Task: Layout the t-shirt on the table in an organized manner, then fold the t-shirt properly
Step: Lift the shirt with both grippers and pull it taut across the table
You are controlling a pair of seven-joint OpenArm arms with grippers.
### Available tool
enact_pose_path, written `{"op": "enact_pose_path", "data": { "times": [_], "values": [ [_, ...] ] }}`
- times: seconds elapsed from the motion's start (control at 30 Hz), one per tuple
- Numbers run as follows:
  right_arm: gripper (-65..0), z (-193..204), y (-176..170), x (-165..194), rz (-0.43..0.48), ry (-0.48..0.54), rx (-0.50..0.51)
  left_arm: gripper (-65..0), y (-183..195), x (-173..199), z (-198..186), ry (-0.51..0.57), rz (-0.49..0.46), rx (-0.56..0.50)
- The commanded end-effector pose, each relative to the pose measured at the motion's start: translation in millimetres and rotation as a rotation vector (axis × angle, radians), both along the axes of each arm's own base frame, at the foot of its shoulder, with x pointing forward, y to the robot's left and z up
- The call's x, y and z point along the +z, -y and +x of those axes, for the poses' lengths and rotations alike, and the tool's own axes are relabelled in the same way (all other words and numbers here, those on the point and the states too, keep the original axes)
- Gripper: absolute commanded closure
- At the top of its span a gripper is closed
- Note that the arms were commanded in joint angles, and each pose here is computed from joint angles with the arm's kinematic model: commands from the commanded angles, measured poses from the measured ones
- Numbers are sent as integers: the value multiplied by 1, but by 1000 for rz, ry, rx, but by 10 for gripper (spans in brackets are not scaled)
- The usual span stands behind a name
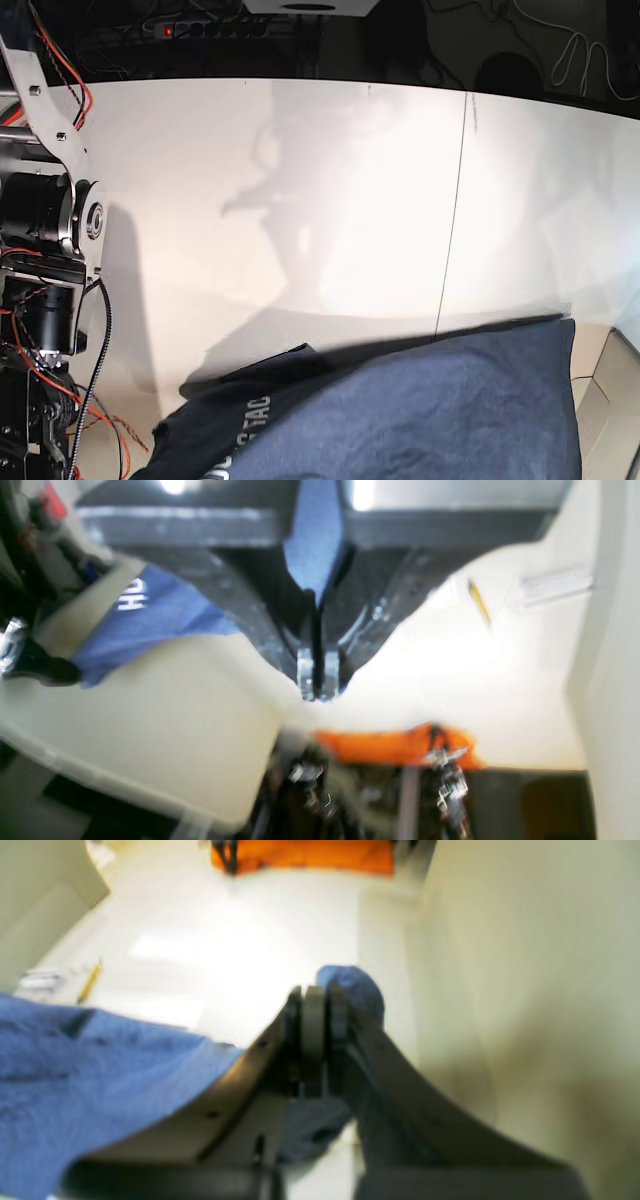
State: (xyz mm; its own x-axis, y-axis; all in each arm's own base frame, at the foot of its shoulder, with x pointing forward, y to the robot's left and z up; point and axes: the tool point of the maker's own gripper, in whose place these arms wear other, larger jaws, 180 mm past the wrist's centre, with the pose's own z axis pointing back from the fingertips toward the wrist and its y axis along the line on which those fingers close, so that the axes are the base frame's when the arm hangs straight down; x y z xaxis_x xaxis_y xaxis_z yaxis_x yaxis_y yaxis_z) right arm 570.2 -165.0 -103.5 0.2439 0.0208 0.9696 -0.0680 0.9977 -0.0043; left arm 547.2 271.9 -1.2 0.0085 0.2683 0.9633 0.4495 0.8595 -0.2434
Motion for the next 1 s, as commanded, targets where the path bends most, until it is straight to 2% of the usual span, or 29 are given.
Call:
{"op": "enact_pose_path", "data": {
  "times": [0.0, 0.17, 0.27, 0.33, 0.47, 0.63, 0.8, 0.97],
  "values": [
    [0, 0, 2, 32, -2, 76, -3, 0, -9, 48, -11, 102, -27, -7],
    [0, -27, 6, 41, -24, 125, -17, 0, -34, 77, -40, 98, -91, -70],
    [0, -55, 9, 29, -36, 133, -26, 0, -47, 60, -56, 17, -91, -108],
    [0, -72, 9, 4, -47, 96, -20, 0, -53, 30, -67, -76, -91, -144],
    [0, -108, 0, -65, -46, -37, 23, 0, -78, -68, -89, -349, -24, -104],
    [0, -162, -20, -145, -4, -217, 118, 0, -94, -179, -130, -601, -45, -64],
    [0, -221, -26, -200, -16, -372, 151, 0, -103, -258, -180, -754, -135, -23],
    [0, -277, -16, -250, -57, -557, 163, 0, -111, -306, -225, -825, -249, 36]
  ]
}}
